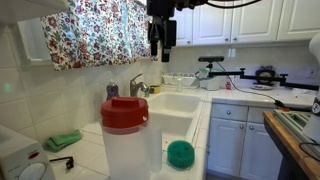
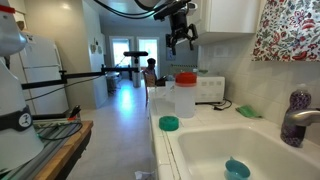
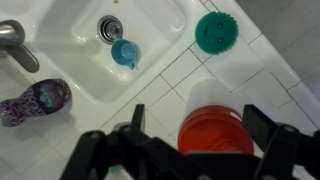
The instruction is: Remove the red lid from the clear jug.
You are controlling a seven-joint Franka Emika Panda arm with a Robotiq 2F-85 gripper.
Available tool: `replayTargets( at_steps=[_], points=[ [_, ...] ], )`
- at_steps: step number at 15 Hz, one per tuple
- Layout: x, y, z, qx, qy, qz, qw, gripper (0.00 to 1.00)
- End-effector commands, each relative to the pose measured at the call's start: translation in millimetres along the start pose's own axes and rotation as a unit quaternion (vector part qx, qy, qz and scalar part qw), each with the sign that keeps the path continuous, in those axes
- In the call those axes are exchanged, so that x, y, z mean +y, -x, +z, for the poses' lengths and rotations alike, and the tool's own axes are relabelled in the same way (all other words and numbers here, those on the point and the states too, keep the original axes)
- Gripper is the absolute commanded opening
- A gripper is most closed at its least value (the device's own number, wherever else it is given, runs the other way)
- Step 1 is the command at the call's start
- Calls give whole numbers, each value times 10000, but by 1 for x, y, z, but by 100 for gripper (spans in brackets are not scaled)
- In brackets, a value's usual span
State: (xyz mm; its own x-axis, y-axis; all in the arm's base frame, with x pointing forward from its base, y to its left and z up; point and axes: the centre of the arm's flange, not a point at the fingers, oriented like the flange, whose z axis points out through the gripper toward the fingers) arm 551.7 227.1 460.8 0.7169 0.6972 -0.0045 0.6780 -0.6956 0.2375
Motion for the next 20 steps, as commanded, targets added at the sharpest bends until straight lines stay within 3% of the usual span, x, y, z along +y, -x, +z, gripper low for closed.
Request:
replayTargets(
  at_steps=[1,6,8,15,17,20],
  points=[
    [-6,-4,4,-31,-6,-78,10000,100],
    [-7,-8,5,-62,8,-111,9999,100],
    [-12,-12,12,24,-213,-93,9997,100],
    [-33,-34,34,636,-882,965,9894,100],
    [-31,-38,41,695,-821,1304,9856,100],
    [-23,-43,52,701,-325,1858,9795,100]
  ],
)
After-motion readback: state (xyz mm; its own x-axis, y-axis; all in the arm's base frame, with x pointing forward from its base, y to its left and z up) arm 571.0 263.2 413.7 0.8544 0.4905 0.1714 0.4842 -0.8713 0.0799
